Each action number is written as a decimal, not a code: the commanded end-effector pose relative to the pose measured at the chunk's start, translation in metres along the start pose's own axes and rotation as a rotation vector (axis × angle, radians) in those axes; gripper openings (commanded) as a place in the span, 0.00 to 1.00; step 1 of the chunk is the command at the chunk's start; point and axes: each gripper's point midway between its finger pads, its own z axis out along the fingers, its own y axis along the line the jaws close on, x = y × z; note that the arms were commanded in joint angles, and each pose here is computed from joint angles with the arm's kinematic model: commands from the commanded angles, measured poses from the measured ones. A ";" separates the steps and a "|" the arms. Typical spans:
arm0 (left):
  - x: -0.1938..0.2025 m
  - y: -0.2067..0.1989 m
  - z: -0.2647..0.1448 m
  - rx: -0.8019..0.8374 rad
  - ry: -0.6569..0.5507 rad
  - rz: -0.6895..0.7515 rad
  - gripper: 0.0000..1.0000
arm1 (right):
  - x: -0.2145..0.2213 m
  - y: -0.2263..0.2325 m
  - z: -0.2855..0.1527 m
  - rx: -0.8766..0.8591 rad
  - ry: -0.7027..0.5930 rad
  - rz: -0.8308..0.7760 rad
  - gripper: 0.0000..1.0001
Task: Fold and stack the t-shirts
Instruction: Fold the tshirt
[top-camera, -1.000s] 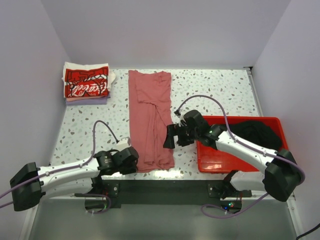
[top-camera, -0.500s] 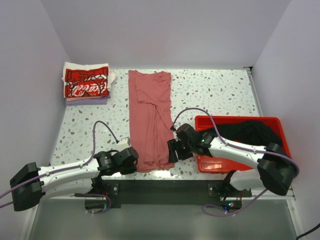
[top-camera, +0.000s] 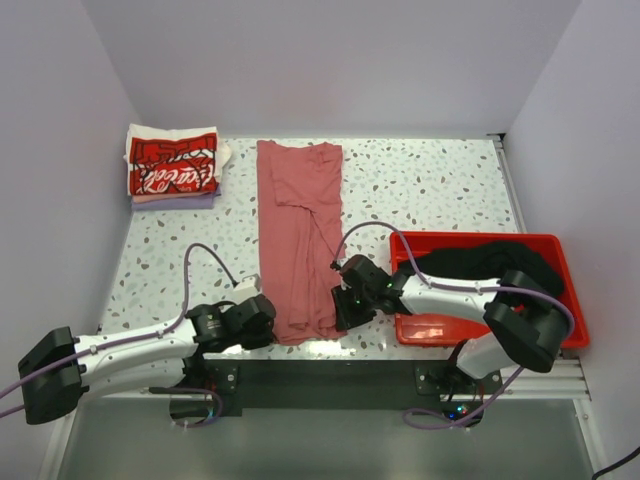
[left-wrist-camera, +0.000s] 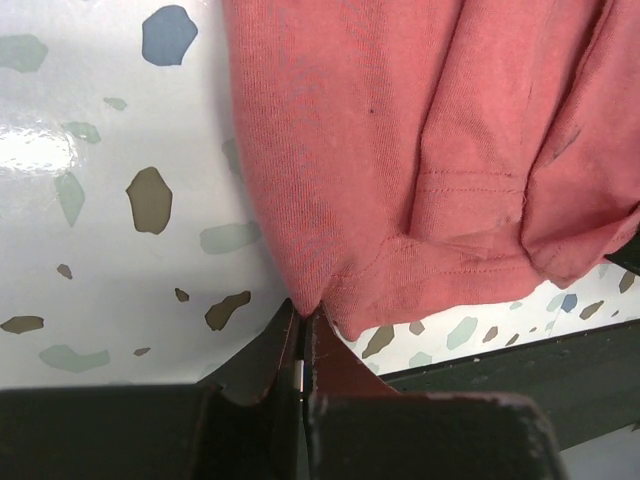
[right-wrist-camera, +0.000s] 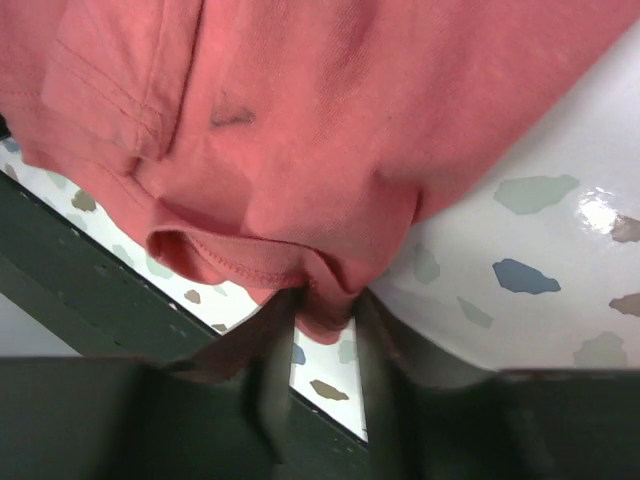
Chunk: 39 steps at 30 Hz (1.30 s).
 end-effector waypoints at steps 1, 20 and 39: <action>0.007 0.011 0.002 -0.034 0.024 -0.007 0.00 | 0.008 -0.003 0.007 0.016 0.017 0.003 0.28; 0.036 0.007 -0.019 0.081 0.151 -0.004 0.00 | 0.074 0.005 -0.012 -0.004 0.092 0.070 0.36; 0.037 0.013 -0.014 0.054 0.147 0.000 0.00 | 0.004 0.069 -0.028 -0.154 -0.047 -0.246 0.60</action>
